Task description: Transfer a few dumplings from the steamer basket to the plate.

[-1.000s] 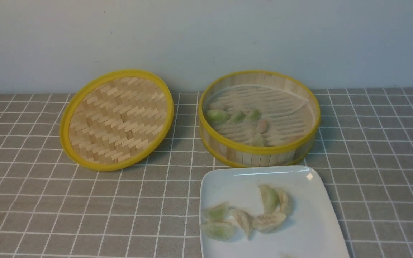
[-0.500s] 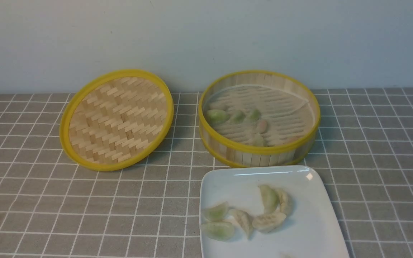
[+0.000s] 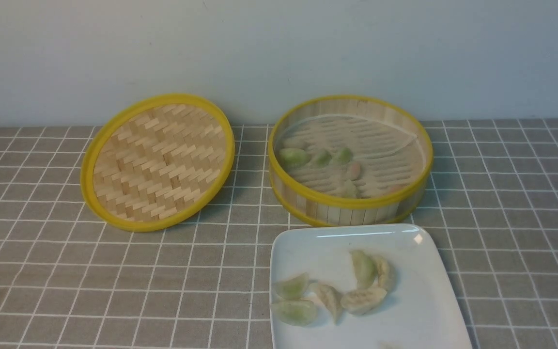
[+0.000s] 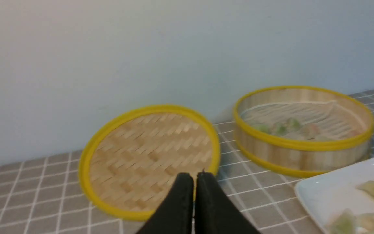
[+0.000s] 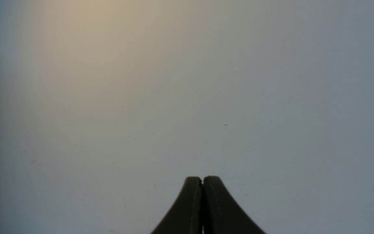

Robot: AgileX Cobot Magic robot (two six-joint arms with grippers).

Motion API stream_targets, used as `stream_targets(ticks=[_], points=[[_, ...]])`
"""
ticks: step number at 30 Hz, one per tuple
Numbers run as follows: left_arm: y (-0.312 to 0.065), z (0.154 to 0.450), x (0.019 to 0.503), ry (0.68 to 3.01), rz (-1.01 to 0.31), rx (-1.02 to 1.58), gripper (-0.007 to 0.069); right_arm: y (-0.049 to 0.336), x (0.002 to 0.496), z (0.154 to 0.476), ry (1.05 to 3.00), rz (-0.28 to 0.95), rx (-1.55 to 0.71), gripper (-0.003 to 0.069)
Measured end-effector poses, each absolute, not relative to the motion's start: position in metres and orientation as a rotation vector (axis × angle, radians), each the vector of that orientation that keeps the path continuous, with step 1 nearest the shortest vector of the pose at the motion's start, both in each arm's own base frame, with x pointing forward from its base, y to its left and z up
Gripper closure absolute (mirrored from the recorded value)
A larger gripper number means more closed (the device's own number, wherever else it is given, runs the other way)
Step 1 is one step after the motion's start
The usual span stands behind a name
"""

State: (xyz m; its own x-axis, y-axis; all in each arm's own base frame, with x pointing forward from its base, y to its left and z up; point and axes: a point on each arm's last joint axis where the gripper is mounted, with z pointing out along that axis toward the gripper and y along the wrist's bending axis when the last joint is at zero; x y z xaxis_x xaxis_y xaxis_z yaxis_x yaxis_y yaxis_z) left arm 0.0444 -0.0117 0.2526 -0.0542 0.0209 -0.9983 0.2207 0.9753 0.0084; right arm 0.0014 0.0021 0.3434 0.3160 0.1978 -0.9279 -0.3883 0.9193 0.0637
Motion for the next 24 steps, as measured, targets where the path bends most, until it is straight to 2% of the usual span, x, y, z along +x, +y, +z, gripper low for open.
stream_targets(ticks=[6, 10, 24], points=[[-0.004, 0.197, 0.053, 1.735, -0.06, 0.001, 0.063, 0.002, 0.001, 0.343, 1.189, 0.389, -0.183, 0.0672], [-0.003, 0.179, 0.054, 1.807, -0.055, -0.022, 0.063, 0.002, 0.001, 0.343, 1.191, 0.389, -0.184, 0.0672], [-0.004, 0.172, 0.053, 1.865, -0.057, 0.046, 0.063, 0.002, 0.002, 0.343, 1.193, 0.389, -0.184, 0.0672]])
